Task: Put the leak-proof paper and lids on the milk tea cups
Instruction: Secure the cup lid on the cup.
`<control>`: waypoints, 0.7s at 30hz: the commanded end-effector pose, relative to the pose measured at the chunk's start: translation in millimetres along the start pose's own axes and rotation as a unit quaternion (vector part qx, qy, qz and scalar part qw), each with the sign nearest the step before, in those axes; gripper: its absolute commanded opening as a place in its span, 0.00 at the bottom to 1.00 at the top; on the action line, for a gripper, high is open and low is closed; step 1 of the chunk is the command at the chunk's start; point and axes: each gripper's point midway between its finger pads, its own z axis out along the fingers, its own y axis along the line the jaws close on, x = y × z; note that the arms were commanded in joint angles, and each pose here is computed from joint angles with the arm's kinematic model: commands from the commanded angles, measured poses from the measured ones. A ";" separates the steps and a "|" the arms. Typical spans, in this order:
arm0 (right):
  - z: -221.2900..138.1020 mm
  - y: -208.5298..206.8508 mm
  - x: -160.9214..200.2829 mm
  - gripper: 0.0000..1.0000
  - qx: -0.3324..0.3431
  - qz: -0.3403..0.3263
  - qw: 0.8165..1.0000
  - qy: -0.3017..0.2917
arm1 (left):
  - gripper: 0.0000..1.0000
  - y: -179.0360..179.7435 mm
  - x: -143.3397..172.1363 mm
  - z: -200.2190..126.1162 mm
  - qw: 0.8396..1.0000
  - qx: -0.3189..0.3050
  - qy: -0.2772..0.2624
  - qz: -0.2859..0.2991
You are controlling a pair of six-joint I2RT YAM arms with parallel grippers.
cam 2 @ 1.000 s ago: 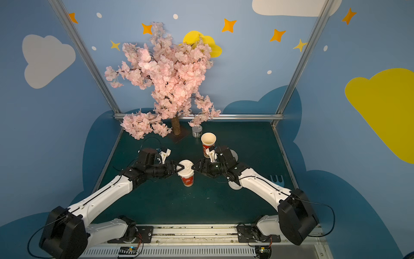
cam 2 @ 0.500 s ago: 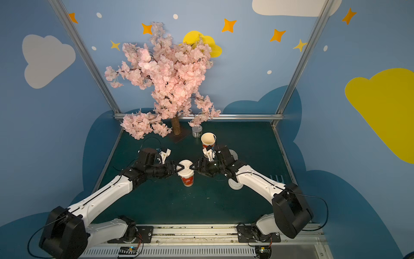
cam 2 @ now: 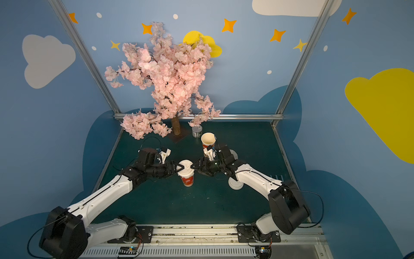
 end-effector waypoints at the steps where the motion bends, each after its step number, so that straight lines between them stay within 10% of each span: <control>1: 4.1 -34.4 8.9 0.71 0.055 0.030 0.998 0.012 | 0.61 8.5 2.2 -7.3 0.999 -0.022 0.011 -0.021; 21: 6.7 -33.0 8.5 0.71 0.050 0.030 0.998 0.017 | 0.61 10.8 -23.6 6.3 0.998 0.010 0.011 -0.054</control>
